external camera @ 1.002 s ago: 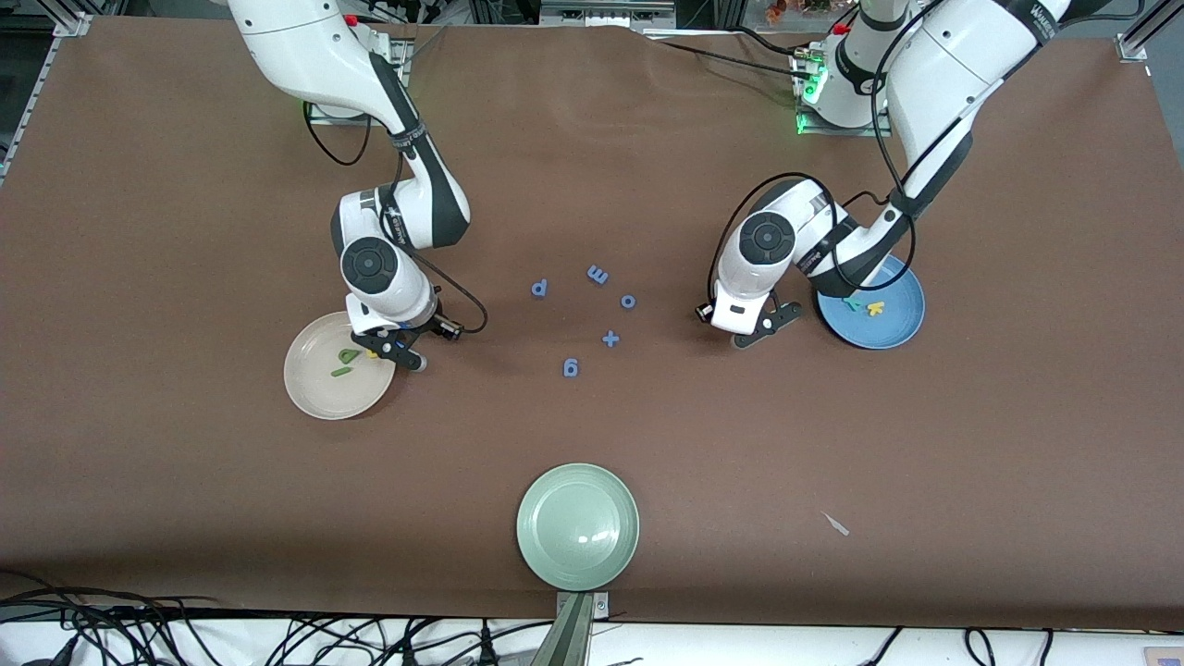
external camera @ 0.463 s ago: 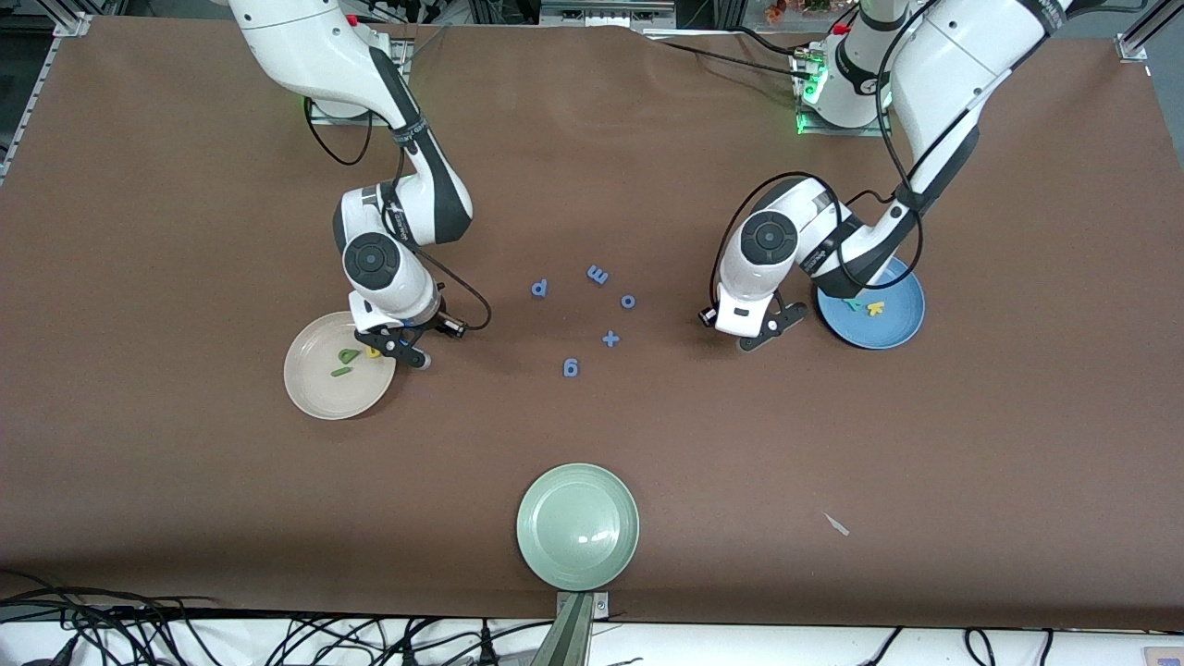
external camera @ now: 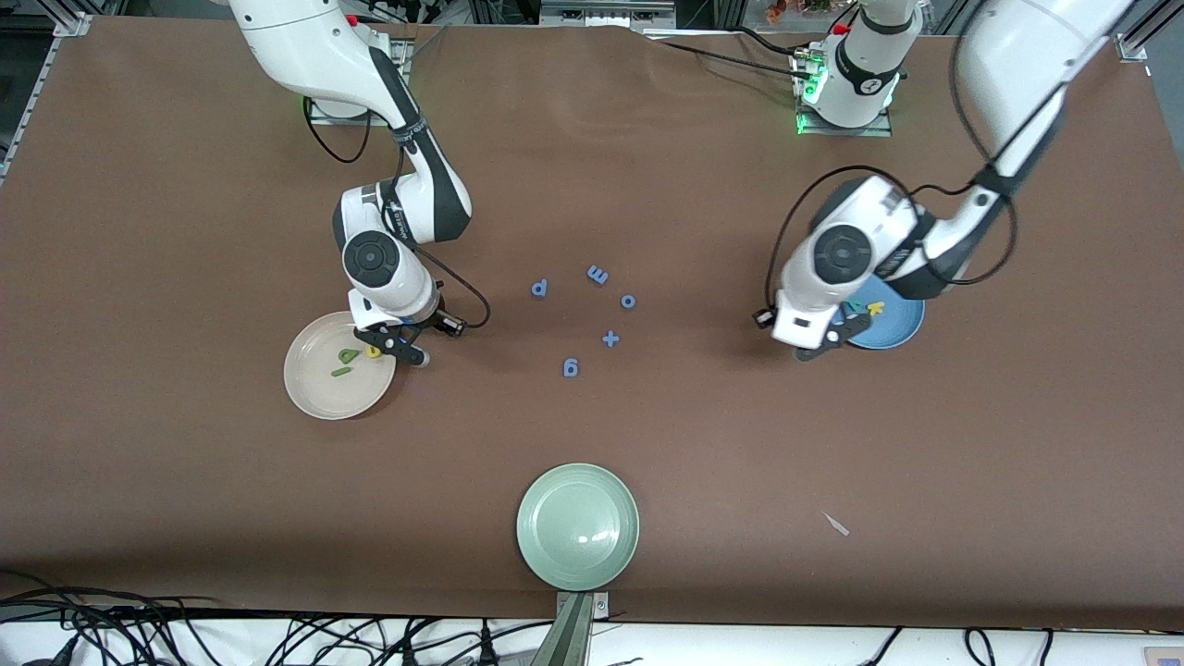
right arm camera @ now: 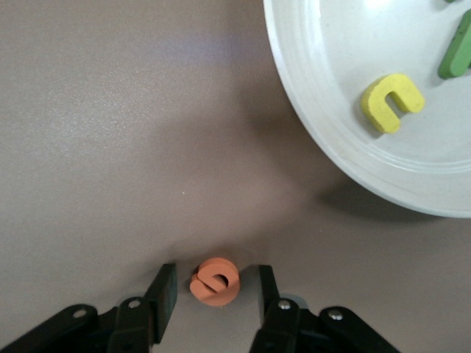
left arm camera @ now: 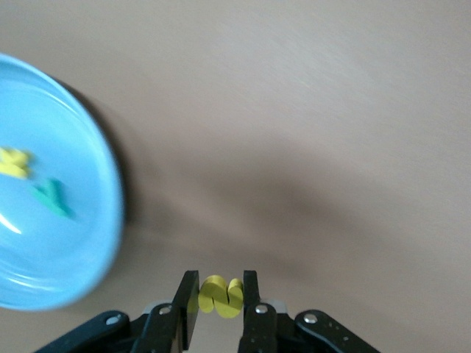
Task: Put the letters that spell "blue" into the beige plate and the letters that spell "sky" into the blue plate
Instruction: 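Drop the yellow 2 in the blue plate while the right gripper carries the e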
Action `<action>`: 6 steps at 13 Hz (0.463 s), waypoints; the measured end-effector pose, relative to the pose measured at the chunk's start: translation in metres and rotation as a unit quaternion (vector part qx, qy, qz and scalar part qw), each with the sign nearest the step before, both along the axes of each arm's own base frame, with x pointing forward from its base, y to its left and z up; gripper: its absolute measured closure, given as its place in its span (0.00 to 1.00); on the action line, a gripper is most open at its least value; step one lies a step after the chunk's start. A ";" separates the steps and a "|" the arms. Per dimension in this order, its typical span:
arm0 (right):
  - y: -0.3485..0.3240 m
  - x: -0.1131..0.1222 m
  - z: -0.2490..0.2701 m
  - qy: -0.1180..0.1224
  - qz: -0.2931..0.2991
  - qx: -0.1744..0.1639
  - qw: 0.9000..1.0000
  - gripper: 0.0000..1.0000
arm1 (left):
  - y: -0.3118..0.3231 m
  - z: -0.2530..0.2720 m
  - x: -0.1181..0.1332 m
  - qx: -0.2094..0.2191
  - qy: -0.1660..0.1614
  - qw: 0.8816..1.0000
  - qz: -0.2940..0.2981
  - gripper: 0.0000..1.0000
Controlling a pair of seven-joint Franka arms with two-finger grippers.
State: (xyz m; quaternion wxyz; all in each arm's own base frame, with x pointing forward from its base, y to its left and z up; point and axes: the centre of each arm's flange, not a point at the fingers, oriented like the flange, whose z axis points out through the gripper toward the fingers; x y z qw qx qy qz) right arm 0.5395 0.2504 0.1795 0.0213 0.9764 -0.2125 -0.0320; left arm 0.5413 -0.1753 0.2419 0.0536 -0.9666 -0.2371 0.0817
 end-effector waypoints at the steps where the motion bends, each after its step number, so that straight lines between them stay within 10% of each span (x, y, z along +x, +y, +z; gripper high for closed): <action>1: -0.001 -0.001 -0.001 0.000 0.000 0.000 1.000 0.47 | 0.029 0.007 0.002 -0.015 0.004 1.000 -0.009 0.72; 4: -0.003 -0.003 -0.002 -0.004 0.001 0.000 1.000 0.50 | 0.115 0.023 -0.008 -0.056 0.006 0.997 -0.044 0.72; 6: -0.002 -0.003 0.000 -0.006 0.005 0.002 1.000 0.70 | 0.152 0.020 -0.023 -0.049 0.001 0.997 -0.063 0.72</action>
